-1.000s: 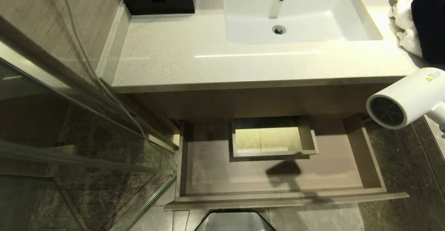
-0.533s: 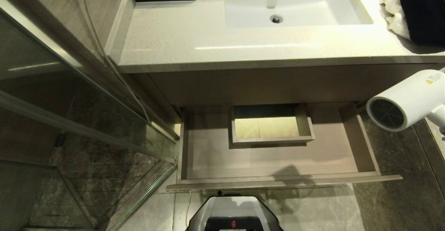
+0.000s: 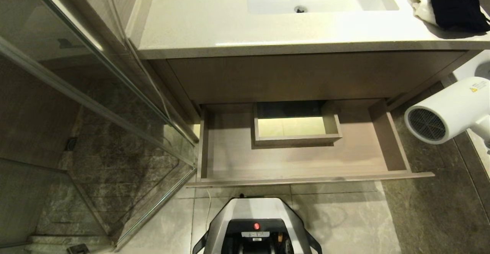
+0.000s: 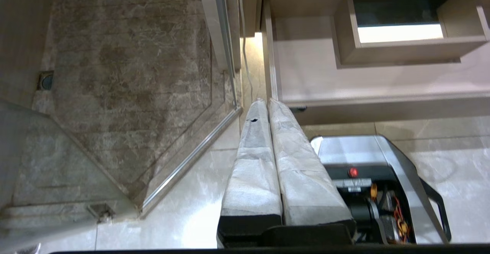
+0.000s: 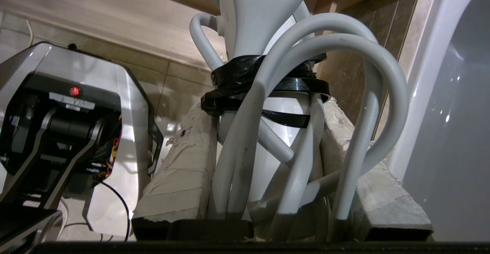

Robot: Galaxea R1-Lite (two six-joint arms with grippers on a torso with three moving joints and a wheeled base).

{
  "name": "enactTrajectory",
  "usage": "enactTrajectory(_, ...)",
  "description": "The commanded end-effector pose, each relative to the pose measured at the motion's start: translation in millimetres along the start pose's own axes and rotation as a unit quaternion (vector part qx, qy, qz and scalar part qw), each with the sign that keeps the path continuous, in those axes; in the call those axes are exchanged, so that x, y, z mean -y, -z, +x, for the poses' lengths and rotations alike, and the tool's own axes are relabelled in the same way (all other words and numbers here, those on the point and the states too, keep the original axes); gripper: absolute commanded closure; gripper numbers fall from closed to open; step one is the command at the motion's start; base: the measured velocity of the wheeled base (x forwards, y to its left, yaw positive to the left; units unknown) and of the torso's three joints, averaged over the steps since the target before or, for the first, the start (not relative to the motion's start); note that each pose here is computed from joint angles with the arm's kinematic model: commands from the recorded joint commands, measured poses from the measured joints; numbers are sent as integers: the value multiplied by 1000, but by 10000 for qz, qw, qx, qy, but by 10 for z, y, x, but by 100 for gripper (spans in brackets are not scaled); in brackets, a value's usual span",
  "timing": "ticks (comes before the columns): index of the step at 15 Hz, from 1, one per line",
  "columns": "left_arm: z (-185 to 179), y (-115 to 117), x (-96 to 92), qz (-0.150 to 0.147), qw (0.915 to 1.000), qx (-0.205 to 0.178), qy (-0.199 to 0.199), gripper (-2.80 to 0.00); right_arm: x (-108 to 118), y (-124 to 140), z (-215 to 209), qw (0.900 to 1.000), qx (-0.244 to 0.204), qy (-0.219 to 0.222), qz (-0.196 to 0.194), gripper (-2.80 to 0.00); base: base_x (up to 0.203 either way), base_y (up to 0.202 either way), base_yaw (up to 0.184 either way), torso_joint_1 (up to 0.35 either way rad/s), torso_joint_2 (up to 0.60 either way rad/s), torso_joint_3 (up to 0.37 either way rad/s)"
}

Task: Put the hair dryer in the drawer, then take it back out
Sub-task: Put it into the drawer

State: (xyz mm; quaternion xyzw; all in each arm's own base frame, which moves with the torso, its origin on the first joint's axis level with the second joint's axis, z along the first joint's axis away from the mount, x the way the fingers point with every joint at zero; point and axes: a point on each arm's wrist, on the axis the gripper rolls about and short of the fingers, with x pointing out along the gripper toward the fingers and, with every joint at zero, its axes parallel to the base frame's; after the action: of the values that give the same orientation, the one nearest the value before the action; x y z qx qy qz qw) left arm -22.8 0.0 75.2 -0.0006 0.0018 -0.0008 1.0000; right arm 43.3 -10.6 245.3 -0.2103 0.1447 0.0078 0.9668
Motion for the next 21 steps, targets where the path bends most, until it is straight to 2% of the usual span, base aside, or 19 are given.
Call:
enactTrajectory(1,1,4,0,-1,10000,-5,-1,0,-3,11,7,10000,-28,-20,13,0,0,0,0,-100,-231,-353)
enactTrajectory(7,1,4,0,-1,10000,-5,-1,0,-22,47,14,9999,-86,-46,58,0,0,0,0,-70,-302,-378)
enactTrajectory(11,1,4,0,-1,10000,-5,-1,0,3,9,21,9999,88,40,108,0,0,0,0,-12,-305,-312)
enactTrajectory(14,1,4,0,-1,10000,-5,-1,0,-16,63,55,9999,-7,-7,148,0,0,0,0,-24,-19,-38)
enactTrajectory(21,1,4,0,-1,10000,-5,-1,0,-34,103,68,9998,-68,-46,165,0,0,0,0,-194,348,139)
